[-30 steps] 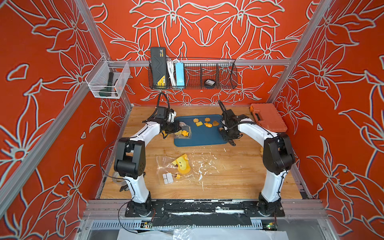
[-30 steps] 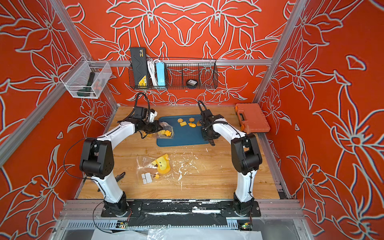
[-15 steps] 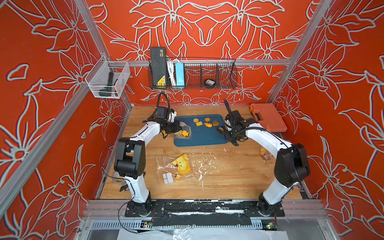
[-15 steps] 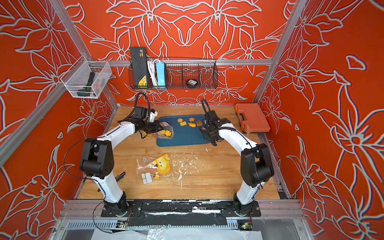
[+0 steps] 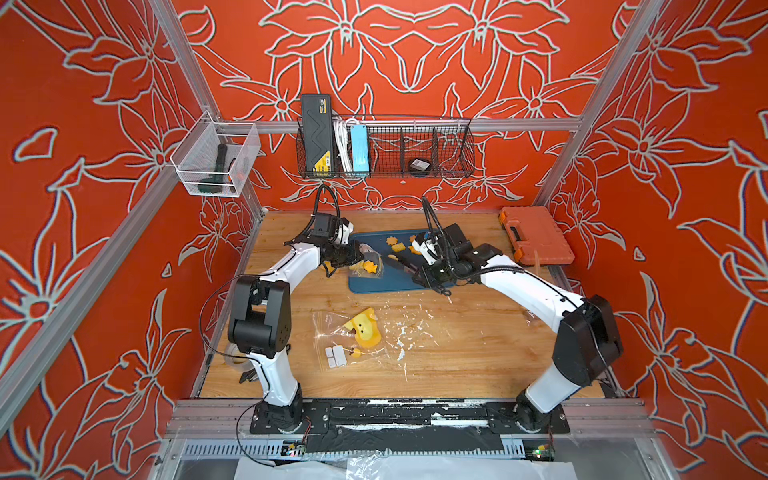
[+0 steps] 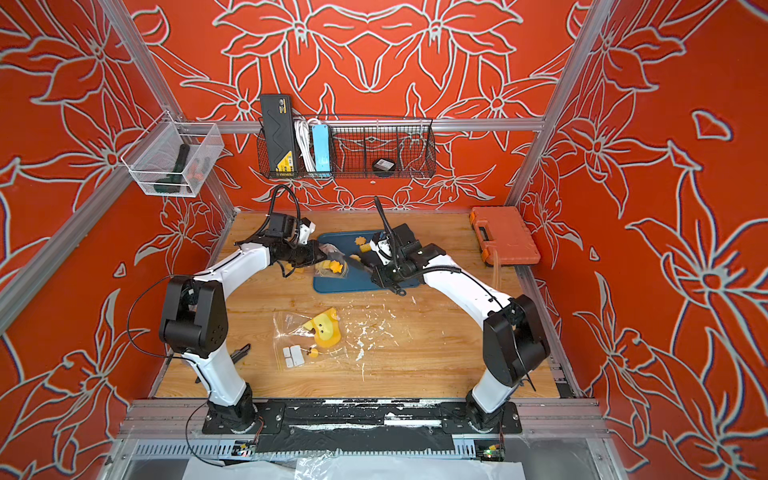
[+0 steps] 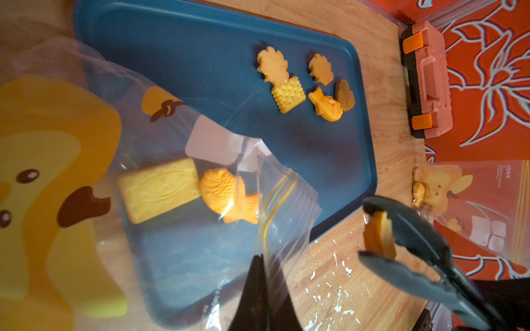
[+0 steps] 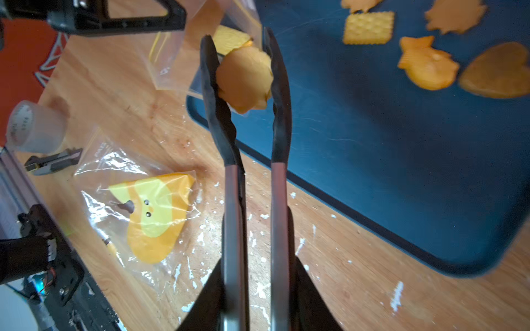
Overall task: Put the cookies into a resealable bag to prevent moisture
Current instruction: Place the cookie in the ziploc bag.
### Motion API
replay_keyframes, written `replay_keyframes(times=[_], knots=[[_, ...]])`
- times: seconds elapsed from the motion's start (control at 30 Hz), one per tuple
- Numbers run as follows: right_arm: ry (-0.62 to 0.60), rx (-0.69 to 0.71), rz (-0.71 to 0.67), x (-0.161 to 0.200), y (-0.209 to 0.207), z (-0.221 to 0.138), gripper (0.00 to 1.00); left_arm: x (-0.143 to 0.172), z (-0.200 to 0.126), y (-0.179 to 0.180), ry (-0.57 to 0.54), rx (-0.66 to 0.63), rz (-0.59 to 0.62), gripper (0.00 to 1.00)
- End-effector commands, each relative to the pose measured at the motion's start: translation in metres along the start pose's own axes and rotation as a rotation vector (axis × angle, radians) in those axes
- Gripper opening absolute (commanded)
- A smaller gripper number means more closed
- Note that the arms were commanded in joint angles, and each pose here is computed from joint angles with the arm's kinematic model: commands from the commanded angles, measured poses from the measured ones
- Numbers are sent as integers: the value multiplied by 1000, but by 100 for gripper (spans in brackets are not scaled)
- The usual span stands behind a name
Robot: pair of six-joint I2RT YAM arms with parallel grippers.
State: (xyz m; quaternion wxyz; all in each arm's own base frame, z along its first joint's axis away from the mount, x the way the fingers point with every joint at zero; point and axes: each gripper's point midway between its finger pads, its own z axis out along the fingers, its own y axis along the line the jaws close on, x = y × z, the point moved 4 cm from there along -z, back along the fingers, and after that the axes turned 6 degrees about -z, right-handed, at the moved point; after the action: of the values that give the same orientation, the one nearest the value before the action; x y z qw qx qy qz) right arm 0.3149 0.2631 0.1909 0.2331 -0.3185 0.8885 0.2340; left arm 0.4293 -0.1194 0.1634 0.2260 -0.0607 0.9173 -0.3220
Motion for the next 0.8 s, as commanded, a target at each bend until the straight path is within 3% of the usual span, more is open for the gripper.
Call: replay_keyframes(times=[0.0, 0.4, 0.5, 0.77], knots=[[-27, -68, -34, -18, 10, 11, 34, -2, -8, -8, -16, 30, 30, 0], [22, -108, -38, -44, 16, 58, 34, -1, -9, -11, -14, 50, 36, 0], [25, -112, -37, -49, 16, 62, 44, -1, -9, -10, -13, 46, 35, 0], [26, -114, -49, -44, 19, 54, 55, -1, -9, -11, -14, 48, 37, 0]])
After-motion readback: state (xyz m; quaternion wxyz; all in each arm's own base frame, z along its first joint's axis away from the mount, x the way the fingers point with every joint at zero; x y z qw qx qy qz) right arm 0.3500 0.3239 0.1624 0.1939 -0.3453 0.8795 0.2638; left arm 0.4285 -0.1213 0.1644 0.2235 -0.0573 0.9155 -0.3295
